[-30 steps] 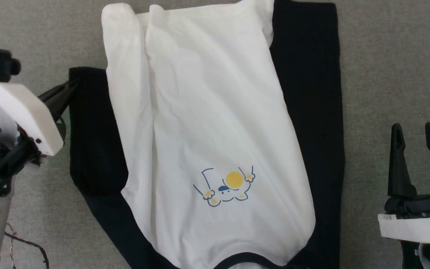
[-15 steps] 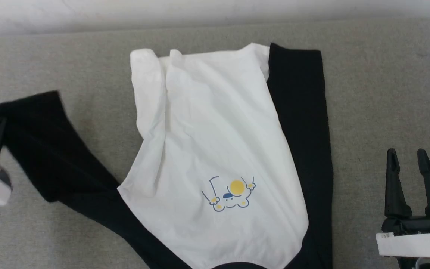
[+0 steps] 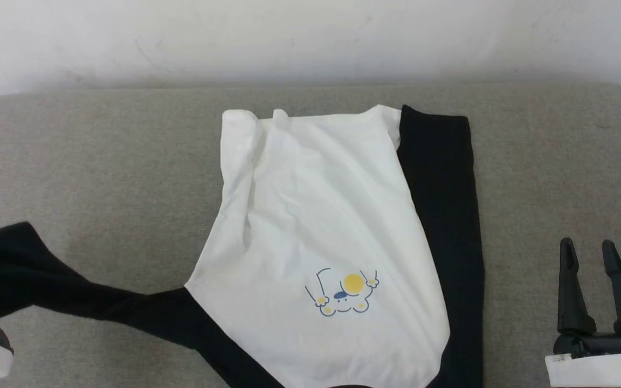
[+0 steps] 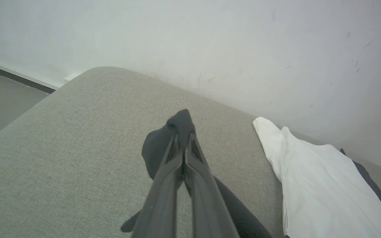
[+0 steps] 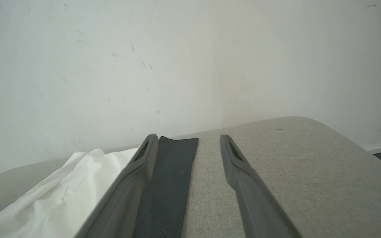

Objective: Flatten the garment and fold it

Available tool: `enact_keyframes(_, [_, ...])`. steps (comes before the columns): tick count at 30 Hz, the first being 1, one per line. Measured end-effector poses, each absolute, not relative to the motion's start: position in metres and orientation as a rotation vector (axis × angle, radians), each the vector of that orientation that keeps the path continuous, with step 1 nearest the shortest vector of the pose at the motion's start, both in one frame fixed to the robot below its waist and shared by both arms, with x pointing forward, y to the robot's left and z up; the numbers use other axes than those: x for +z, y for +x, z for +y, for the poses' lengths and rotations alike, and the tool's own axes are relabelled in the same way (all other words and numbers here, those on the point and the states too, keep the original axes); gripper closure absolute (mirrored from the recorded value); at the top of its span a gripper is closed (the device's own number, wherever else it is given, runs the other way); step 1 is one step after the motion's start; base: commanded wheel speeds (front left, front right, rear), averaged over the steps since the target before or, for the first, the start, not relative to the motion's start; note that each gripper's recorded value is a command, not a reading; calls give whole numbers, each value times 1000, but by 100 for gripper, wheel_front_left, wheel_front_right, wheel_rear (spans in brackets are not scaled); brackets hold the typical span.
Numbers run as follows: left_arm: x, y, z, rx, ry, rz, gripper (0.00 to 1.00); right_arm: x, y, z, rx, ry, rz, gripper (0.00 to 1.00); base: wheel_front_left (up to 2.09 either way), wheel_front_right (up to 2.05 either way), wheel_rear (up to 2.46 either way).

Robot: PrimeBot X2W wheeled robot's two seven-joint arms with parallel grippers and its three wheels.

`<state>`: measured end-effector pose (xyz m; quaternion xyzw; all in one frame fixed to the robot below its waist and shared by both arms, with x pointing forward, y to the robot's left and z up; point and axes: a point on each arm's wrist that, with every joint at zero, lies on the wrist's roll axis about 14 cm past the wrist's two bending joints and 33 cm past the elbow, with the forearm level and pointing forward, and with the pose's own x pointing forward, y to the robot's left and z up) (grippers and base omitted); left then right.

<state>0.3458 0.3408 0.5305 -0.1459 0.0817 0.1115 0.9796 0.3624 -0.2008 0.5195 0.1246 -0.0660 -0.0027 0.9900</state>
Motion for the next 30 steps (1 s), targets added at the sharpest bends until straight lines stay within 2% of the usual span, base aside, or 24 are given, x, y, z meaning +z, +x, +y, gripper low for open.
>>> enact_keyframes(6, [566, 348, 317, 134, -208, 94, 100, 530, 357, -196, 13, 256, -165, 0, 0, 0, 0])
enact_keyframes(14, [601, 364, 239, -103, -79, 48, 100, 530, 344, -205, -19, 259, -165, 0, 0, 0, 0])
enact_keyframes(22, [594, 367, 150, -342, 67, 74, 100, 526, 339, -212, -43, 263, -154, 0, 0, 0, 0])
enact_keyframes(30, [557, 347, 53, -556, 125, 123, 100, 523, 342, -212, -42, 261, -145, 0, 0, 0, 0])
